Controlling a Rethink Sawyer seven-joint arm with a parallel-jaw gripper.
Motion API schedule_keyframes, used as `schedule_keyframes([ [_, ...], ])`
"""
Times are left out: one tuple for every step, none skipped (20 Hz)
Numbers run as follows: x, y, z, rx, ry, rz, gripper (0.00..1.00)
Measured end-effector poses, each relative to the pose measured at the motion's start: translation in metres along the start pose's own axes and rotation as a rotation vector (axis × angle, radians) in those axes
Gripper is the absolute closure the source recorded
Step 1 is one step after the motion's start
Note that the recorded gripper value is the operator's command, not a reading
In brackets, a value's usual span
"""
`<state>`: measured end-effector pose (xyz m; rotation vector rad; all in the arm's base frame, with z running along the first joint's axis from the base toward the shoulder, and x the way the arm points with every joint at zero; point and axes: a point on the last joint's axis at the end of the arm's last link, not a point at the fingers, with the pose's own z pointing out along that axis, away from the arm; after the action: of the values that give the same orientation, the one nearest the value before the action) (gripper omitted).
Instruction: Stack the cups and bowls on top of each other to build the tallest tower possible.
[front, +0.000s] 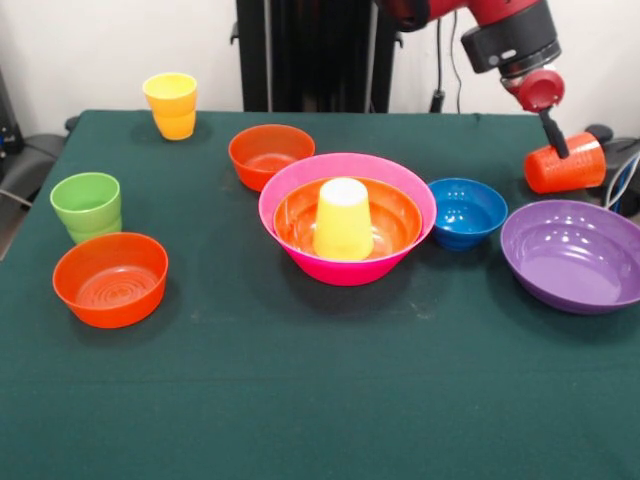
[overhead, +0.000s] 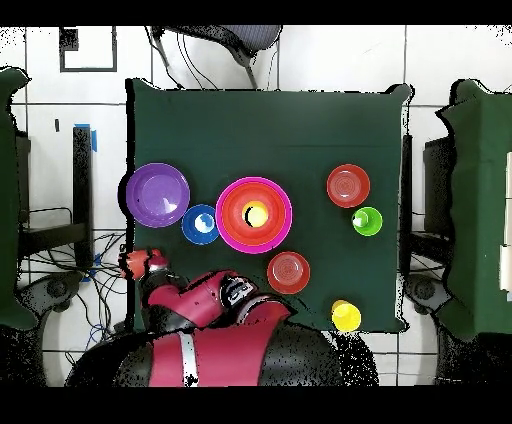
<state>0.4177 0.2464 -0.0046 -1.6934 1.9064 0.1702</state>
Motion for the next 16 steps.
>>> schedule_keyframes([
  [-0.001, 0.001, 0.000, -0.001, 0.000, -0.004, 0.00],
  [-0.002, 0.002, 0.000, -0.002, 0.000, -0.007, 0.00],
  [-0.003, 0.002, 0.001, -0.002, 0.000, -0.011, 0.00],
  [-0.003, 0.002, 0.001, -0.001, 0.001, -0.014, 0.00],
  [-0.004, 0.000, 0.002, 0.006, 0.007, -0.028, 0.00],
  [-0.004, -0.001, 0.003, 0.011, 0.011, -0.036, 0.00],
  [-0.005, -0.002, 0.003, 0.016, 0.015, -0.045, 0.00],
  [-0.005, -0.004, 0.003, 0.022, 0.018, -0.053, 0.00],
  [-0.007, -0.009, 0.005, 0.049, 0.033, -0.085, 0.00],
  [-0.008, -0.011, 0.006, 0.058, 0.039, -0.094, 0.00],
  [-0.008, -0.014, 0.007, 0.070, 0.046, -0.106, 0.00],
  [-0.008, -0.016, 0.008, 0.083, 0.054, -0.118, 0.00],
  [-0.008, -0.019, 0.009, 0.097, 0.063, -0.133, 0.00],
  [-0.008, -0.021, 0.009, 0.106, 0.069, -0.141, 0.00],
  [-0.008, -0.025, 0.009, 0.121, 0.080, -0.157, 0.00],
  [-0.007, -0.028, 0.009, 0.130, 0.086, -0.167, 0.00],
])
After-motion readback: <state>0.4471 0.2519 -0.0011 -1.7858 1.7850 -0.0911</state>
